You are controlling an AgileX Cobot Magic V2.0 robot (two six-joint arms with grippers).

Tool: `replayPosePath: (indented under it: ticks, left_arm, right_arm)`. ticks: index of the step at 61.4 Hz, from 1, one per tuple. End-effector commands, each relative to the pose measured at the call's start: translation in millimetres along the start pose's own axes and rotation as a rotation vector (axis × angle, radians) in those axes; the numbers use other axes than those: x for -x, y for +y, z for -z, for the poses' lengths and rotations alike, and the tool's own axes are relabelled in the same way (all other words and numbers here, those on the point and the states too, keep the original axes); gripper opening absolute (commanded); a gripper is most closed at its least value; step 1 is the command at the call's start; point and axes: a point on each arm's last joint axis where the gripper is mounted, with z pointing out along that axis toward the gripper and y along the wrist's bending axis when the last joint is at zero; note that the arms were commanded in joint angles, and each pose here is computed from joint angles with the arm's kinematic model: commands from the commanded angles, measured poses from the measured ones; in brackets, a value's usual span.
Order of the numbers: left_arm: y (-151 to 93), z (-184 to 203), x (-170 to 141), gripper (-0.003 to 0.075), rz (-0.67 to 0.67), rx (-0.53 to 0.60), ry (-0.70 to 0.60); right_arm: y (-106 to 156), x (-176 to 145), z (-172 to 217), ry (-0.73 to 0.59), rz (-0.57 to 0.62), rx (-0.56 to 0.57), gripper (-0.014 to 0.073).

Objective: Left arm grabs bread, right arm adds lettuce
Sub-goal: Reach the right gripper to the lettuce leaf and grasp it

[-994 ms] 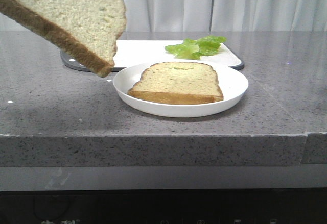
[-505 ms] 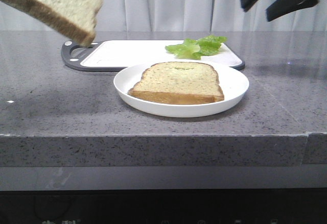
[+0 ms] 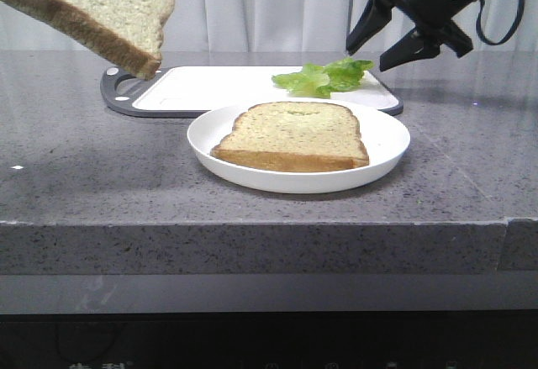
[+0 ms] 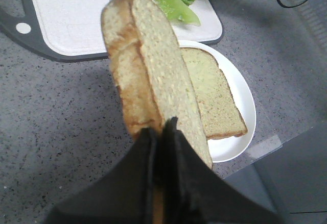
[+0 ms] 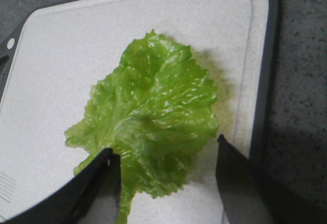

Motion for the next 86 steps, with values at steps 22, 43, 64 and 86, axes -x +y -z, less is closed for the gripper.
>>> replayPosePath:
  ticks: [22, 43, 64, 86]
  left_arm:
    - [-7.7, 9.6, 10.7, -0.002, 0.007, -0.025, -0.089]
    - [-7.6, 9.6, 10.6, -0.002, 0.006, -0.023, -0.089]
    - [-7.4, 9.6, 10.7, -0.002, 0.005, -0.021, -0.09]
    - [-6.9, 9.7, 11.8, -0.002, 0.005, -0.016, -0.102]
  right_arm:
    - [19.7, 17.7, 8.4, -0.096, 0.021, 0.154, 0.0288]
    - [22.2, 21.0, 8.7, -0.135, 0.028, 0.173, 0.0001]
    - [35.4, 24.1, 20.4, -0.157, 0.056, 0.224, -0.0116]
    - [99.3, 31.6, 108.9, -0.251, 0.166, 0.36, -0.0116]
